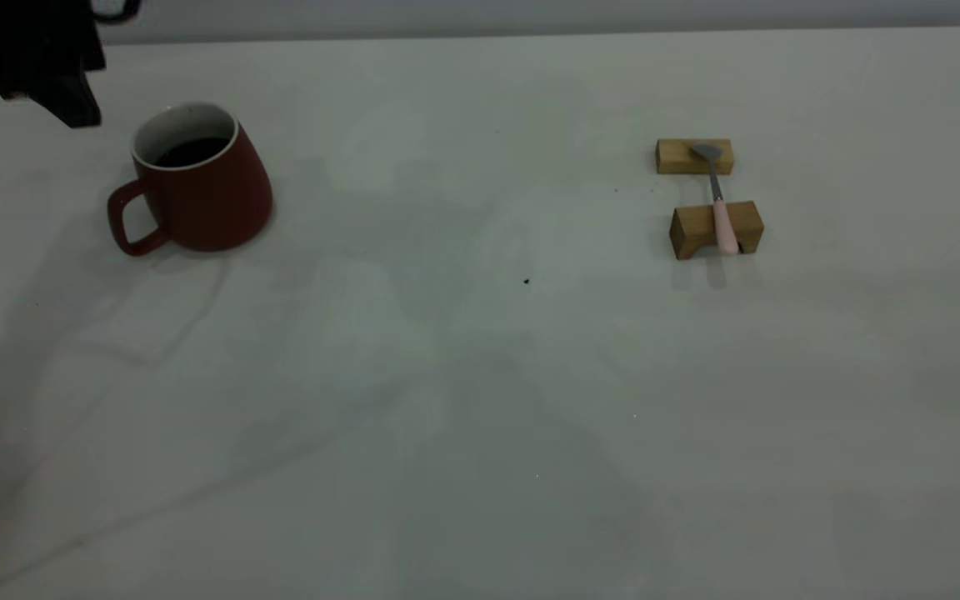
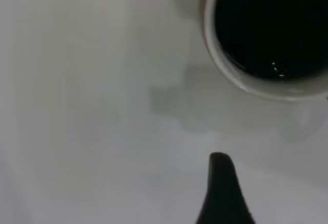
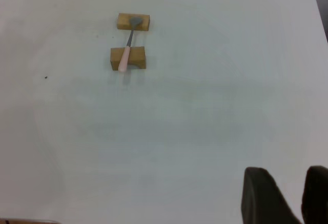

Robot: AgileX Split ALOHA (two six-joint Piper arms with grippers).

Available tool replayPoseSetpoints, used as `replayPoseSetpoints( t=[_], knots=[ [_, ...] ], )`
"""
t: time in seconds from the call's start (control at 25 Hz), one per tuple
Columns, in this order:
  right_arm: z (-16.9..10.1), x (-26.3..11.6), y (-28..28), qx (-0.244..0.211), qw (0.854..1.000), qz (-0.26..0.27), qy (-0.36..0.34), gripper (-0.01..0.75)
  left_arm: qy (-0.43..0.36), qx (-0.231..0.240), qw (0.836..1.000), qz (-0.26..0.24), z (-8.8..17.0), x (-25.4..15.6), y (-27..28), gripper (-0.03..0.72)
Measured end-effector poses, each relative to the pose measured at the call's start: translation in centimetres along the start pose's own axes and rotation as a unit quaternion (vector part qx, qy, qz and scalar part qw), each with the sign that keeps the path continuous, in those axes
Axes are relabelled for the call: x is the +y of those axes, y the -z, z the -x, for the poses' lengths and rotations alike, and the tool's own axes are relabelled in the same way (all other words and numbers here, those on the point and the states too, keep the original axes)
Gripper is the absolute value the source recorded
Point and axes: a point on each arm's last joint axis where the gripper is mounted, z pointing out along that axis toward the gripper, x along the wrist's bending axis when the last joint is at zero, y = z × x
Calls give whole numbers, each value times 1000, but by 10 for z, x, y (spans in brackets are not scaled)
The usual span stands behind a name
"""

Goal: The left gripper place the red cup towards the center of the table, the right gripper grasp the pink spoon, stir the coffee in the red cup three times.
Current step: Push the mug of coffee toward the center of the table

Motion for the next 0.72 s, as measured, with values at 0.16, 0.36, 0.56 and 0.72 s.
replayPoseSetpoints(
  t=[0.16,0.36,0.56,0.72],
  knots=[
    [0,0,0,0,1000,0,0,238,-15,3,1000,1,0,-6,-20,582],
    [0,0,0,0,1000,0,0,238,-26,2,1000,1,4,-10,-45,582],
    [0,0,0,0,1000,0,0,238,-31,1,1000,4,8,-9,-65,581],
    [0,0,0,0,1000,0,0,238,-28,3,1000,8,9,-8,-68,581]
  ],
)
